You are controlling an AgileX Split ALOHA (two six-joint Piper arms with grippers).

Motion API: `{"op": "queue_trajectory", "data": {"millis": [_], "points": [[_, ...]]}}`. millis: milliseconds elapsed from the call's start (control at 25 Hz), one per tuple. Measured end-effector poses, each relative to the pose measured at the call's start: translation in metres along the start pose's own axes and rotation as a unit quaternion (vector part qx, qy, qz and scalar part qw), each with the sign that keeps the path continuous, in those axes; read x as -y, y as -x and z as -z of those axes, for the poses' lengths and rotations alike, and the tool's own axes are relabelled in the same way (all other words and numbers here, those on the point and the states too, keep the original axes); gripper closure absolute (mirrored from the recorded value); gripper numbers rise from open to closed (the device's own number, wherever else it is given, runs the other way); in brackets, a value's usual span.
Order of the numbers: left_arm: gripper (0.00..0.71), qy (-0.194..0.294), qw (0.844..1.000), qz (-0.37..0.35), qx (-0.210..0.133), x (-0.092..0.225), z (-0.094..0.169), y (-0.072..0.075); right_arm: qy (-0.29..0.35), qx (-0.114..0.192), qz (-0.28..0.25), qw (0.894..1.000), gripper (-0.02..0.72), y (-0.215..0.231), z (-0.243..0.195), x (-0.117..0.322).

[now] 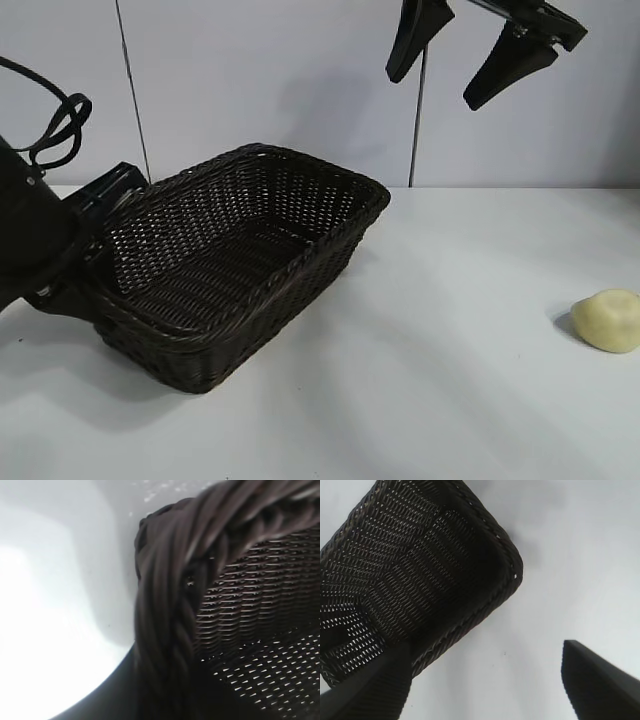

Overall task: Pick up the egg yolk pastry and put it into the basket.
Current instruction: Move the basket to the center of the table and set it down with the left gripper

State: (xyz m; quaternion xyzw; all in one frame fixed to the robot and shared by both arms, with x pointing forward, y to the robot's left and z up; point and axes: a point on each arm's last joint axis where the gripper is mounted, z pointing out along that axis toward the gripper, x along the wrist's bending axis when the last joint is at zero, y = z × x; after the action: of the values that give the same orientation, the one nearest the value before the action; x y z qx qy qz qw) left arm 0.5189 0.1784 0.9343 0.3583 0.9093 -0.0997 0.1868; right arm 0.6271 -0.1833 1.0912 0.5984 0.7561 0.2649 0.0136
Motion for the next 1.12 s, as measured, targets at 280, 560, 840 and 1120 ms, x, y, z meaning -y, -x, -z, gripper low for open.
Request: {"op": "queue_trajectory", "data": {"millis": [280,560,840,1120], "points": [[0.613,-0.013,1.000,-0.013,-0.006,0.003,0.006,0.001,0.000,0.000,0.000,1.000,0.114,0.000,0.000,0.000],[0.613,-0.045,0.999,-0.022,0.016,-0.001,0.008,0.001,0.000,0.000,0.000,1.000,0.114,0.000,0.000,0.000],[0.613,-0.054,0.997,-0.036,0.033,-0.012,0.018,-0.003,0.000,0.000,0.000,1.000,0.114,0.000,0.000,0.000],[0.613,-0.053,0.994,-0.079,0.056,-0.013,0.041,0.016,0.000,0.000,0.000,1.000,0.114,0.000,0.000,0.000]]}}
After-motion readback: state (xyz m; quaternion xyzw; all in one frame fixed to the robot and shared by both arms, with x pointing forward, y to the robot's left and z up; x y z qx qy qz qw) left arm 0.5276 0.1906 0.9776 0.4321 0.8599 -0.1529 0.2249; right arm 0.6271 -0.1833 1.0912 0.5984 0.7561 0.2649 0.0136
